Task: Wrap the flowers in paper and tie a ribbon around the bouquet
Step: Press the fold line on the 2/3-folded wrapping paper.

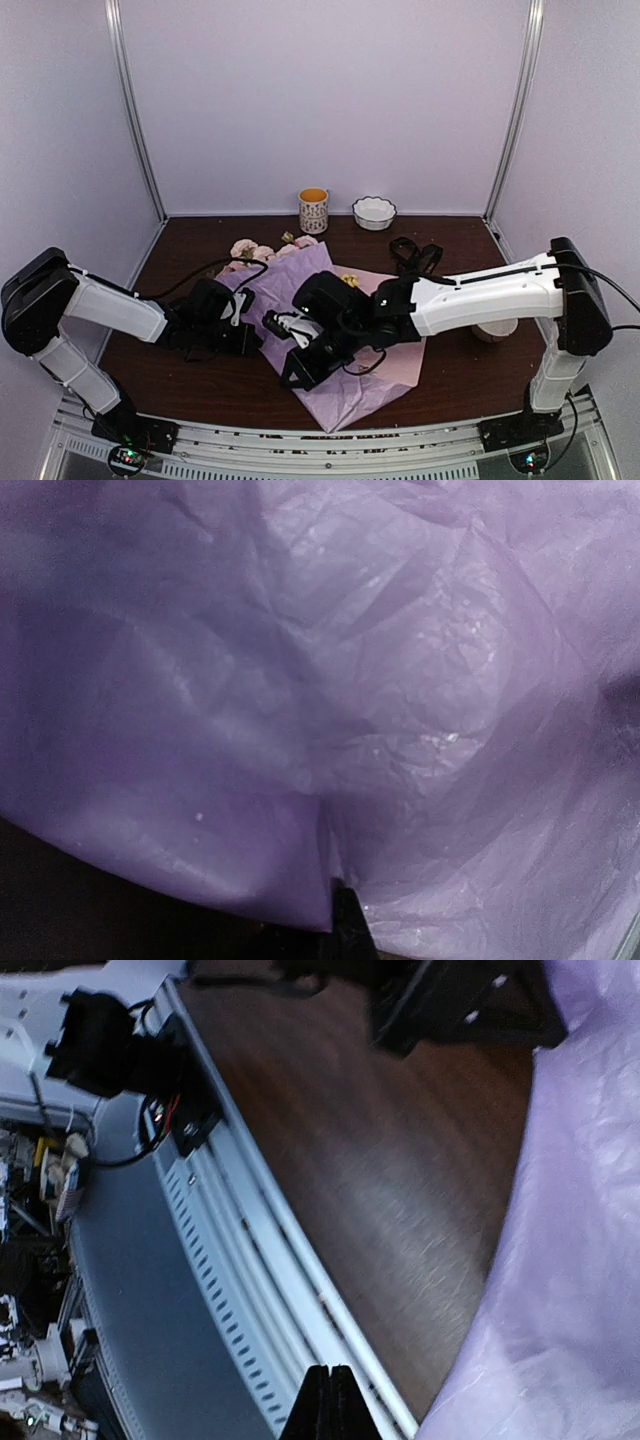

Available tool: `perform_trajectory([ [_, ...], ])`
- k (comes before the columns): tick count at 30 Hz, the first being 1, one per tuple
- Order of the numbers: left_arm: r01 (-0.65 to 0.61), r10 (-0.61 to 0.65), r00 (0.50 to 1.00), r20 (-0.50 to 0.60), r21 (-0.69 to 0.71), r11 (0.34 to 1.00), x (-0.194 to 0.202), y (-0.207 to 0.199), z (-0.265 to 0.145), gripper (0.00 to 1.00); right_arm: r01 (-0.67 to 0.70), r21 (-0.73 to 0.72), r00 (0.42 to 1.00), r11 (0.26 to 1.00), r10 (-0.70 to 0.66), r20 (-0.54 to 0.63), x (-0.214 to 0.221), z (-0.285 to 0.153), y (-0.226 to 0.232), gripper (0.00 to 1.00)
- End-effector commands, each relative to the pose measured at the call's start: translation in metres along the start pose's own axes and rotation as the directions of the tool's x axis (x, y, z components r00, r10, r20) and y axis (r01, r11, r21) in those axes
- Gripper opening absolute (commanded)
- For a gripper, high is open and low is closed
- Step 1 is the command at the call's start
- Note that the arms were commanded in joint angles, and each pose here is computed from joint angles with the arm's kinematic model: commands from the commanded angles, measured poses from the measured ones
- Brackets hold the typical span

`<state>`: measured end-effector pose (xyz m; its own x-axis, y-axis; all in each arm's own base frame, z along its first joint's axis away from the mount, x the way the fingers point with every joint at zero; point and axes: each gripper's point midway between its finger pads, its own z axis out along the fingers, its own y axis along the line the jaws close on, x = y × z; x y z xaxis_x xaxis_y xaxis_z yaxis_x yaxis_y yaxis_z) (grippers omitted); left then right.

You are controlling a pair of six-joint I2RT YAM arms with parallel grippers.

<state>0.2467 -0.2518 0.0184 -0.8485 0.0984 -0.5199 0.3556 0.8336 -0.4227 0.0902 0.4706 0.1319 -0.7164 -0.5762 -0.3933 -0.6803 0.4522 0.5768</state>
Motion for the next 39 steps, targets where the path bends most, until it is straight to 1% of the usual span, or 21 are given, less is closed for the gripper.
perform_trajectory([
  [1, -0.015, 0.015, 1.0, 0.008, -0.026, 1.0, -0.004, 0.004, -0.001, 0.0, -0.055, 0.141, 0.998, 0.988, 0.049, 0.042, -0.032, 0.025, -0.071, 0.0],
  [3, -0.013, 0.014, 1.0, 0.006, -0.025, 1.0, -0.004, 0.004, 0.0, 0.0, -0.052, 0.138, 0.997, 0.989, 0.045, 0.057, -0.047, 0.033, -0.077, 0.0],
  [5, -0.013, 0.013, 1.0, 0.008, -0.026, 1.0, -0.005, 0.004, 0.0, 0.0, -0.042, 0.111, 0.999, 0.993, 0.041, 0.009, -0.046, 0.049, -0.08, 0.0],
  [8, -0.01, 0.011, 1.0, 0.003, -0.029, 1.0, -0.004, 0.005, 0.001, 0.0, -0.03, 0.075, 0.995, 0.997, 0.037, -0.089, -0.031, 0.069, -0.082, 0.0],
  [12, -0.009, 0.009, 1.0, 0.0, -0.028, 1.0, -0.003, 0.005, 0.002, 0.0, -0.055, 0.106, 0.986, 0.993, 0.07, -0.149, 0.003, 0.077, -0.096, 0.0],
  [16, -0.015, 0.015, 1.0, -0.003, -0.038, 0.999, -0.002, 0.007, 0.002, 0.0, -0.118, 0.171, 0.971, 0.978, 0.149, -0.184, 0.048, 0.068, -0.117, 0.0],
  [18, -0.019, 0.019, 1.0, -0.001, -0.045, 0.999, -0.003, 0.007, 0.002, 0.0, -0.124, 0.196, 0.963, 0.973, 0.165, -0.213, 0.074, 0.062, -0.121, 0.0],
  [26, -0.029, 0.029, 1.0, 0.0, -0.059, 0.998, -0.004, 0.009, 0.0, 0.0, -0.12, 0.2, 0.938, 0.972, 0.177, -0.297, 0.145, 0.045, -0.102, 0.0],
  [31, -0.033, 0.033, 0.999, 0.001, -0.062, 0.998, -0.004, 0.01, -0.001, 0.0, -0.163, 0.211, 0.941, 0.964, 0.216, -0.261, 0.16, 0.031, -0.104, 0.0],
  [35, -0.037, 0.037, 0.999, 0.002, -0.068, 0.997, -0.005, 0.01, -0.002, 0.0, -0.116, 0.159, 0.971, 0.98, 0.146, -0.189, 0.14, 0.009, -0.084, 0.0],
  [37, -0.04, 0.041, 0.999, 0.008, -0.068, 0.997, -0.006, 0.01, -0.003, 0.0, -0.054, 0.121, 0.993, 0.991, 0.066, -0.099, 0.116, -0.008, -0.068, 0.06],
  [39, -0.042, 0.043, 0.999, 0.009, -0.068, 0.997, -0.006, 0.01, -0.004, 0.0, -0.009, 0.111, 0.999, 0.994, 0.005, 0.038, 0.089, -0.031, -0.059, 0.11],
])
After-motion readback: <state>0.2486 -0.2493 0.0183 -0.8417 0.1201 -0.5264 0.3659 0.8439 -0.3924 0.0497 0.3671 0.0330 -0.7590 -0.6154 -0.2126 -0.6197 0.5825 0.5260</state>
